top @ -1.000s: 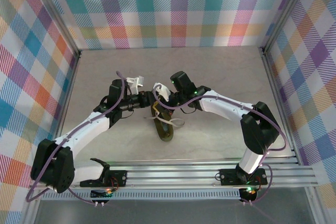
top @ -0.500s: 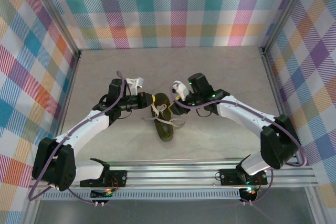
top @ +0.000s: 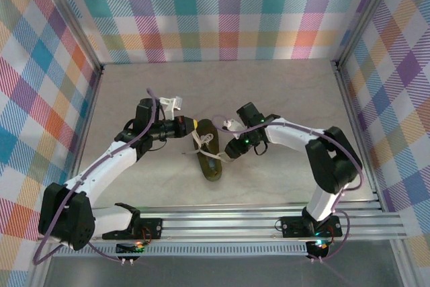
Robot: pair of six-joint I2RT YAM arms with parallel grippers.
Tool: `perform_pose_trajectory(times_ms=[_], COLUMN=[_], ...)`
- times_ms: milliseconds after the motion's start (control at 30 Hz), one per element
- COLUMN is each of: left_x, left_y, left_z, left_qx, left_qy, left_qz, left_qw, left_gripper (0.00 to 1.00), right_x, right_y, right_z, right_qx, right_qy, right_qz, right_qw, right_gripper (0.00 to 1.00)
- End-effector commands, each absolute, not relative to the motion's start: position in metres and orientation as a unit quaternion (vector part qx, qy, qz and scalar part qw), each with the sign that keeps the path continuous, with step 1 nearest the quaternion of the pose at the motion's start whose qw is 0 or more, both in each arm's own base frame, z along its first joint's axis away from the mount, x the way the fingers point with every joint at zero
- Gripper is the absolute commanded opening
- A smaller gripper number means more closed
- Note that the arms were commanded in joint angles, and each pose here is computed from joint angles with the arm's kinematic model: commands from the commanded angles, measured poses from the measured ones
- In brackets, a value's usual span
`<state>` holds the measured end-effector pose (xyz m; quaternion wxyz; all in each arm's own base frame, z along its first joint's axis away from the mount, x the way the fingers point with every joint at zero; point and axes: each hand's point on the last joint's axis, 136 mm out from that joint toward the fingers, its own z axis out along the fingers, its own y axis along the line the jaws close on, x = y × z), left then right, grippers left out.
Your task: Tie the shoes
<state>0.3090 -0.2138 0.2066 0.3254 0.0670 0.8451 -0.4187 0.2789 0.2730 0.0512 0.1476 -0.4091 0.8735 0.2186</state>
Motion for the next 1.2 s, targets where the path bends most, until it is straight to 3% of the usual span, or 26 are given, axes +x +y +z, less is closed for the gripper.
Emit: perform_pose_trajectory(times_ms=[0,533,733,767,867,933,1167], left_x=[0.307,0.306,0.306,0.306,0.306,0.306,0.307], left_y=[-0.208,-0.207,-0.208,-0.208,-0.207,-0.207,-0.204], left_z=[0.212,0.207,0.203,0.203,0.203,0.203,0.203], left_qx=[0.068,0.076,0.078,0.078,0.080,0.083,0.092], left_qy=[0.845,0.851,0.854,0.855,0.855,0.855,0.860], left_qz=[-0.413,-0.403,-0.400,-0.400,-0.399,-0.397,-0.384], left_qw=[0.334,0.327,0.322,0.322,0.322,0.322,0.324], left_gripper=[0.00,0.00,0.00,0.00,0.00,0.00,0.00], right_x=[0.277,0.262,0.262,0.264,0.273,0.278,0.281], right_y=[0.290,0.285,0.285,0.283,0.271,0.261,0.227], right_z=[0.058,0.044,0.028,0.025,0.026,0.033,0.074], right_qx=[-0.442,-0.400,-0.389,-0.383,-0.360,-0.331,-0.235], right_qy=[0.850,0.873,0.886,0.892,0.909,0.923,0.946], right_qz=[0.249,0.258,0.244,0.232,0.193,0.169,0.129], right_qw=[0.143,0.108,0.063,0.062,0.079,0.101,0.185], right_gripper=[0.51,0.48,0.47,0.44,0.19,0.08,0.04])
